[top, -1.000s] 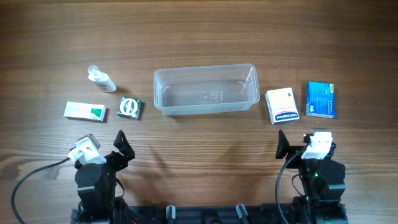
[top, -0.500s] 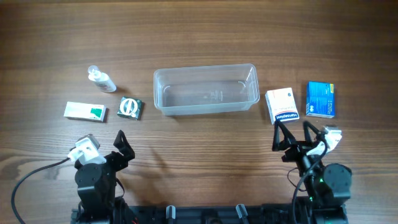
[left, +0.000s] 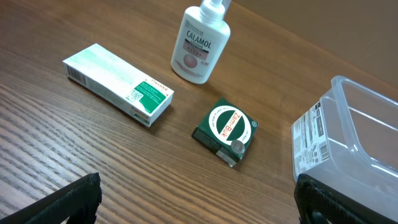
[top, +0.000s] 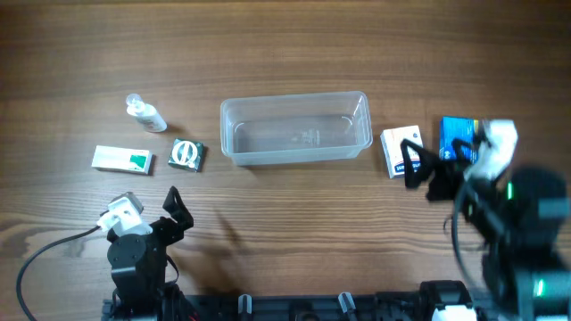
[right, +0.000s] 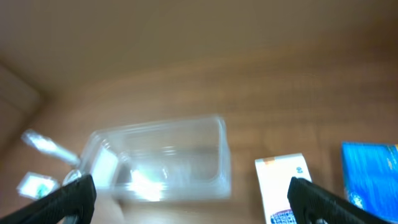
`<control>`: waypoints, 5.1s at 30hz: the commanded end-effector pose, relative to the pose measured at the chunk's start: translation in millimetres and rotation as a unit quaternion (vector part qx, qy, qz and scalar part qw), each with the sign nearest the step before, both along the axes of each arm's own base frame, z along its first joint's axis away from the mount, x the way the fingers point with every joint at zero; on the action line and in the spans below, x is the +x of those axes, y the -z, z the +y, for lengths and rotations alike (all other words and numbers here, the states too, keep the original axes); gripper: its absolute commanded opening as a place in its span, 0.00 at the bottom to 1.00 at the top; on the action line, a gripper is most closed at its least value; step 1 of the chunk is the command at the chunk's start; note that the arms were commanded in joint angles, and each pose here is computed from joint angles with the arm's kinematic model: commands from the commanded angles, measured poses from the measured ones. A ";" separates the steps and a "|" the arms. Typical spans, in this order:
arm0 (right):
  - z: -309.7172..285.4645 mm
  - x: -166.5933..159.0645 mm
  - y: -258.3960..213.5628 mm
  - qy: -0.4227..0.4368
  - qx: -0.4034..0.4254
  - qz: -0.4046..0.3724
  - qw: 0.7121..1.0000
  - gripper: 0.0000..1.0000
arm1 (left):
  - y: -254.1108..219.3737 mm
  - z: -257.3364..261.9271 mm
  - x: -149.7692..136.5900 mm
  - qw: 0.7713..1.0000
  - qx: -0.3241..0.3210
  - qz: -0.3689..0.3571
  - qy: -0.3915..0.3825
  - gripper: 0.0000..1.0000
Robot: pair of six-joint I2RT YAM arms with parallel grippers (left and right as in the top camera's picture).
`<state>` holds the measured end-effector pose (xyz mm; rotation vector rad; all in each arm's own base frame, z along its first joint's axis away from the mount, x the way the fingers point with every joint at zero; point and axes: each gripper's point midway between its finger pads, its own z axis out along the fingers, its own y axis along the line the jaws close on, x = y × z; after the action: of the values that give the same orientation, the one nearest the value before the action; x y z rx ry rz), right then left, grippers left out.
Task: Pack container
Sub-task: 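Reach right gripper to the white Hansaplast box and grasp it, then lift the Hansaplast box and carry it over the clear container, then lower the Hansaplast box into the container's right end and release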
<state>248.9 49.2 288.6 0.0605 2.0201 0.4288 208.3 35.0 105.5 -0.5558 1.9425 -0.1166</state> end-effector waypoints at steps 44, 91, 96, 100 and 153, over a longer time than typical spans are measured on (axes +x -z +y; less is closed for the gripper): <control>-44.9 78.3 262.7 0.034 -0.147 0.466 0.872 0.99 | -0.9 0.4 0.4 1.000 0.002 -0.005 0.001 1.00; 93.4 128.1 131.5 0.017 -0.093 0.263 0.960 0.60 | -0.9 0.4 0.4 1.000 0.002 -0.005 0.001 1.00; 97.7 134.8 178.2 0.021 -0.102 0.312 0.944 0.60 | -0.9 0.4 0.4 1.000 0.002 -0.005 0.001 1.00; 102.3 130.1 204.1 0.007 -0.112 0.345 0.932 0.60 | -0.7 0.4 0.4 1.000 0.002 -0.004 0.001 1.00; 123.3 126.8 148.2 -0.115 -0.131 0.284 0.943 0.26 | -0.9 0.4 0.4 1.000 0.002 -0.005 0.001 1.00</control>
<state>371.3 160.8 154.0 -0.1968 2.6324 0.2523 208.3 35.0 105.4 -0.5556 1.9417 -0.1167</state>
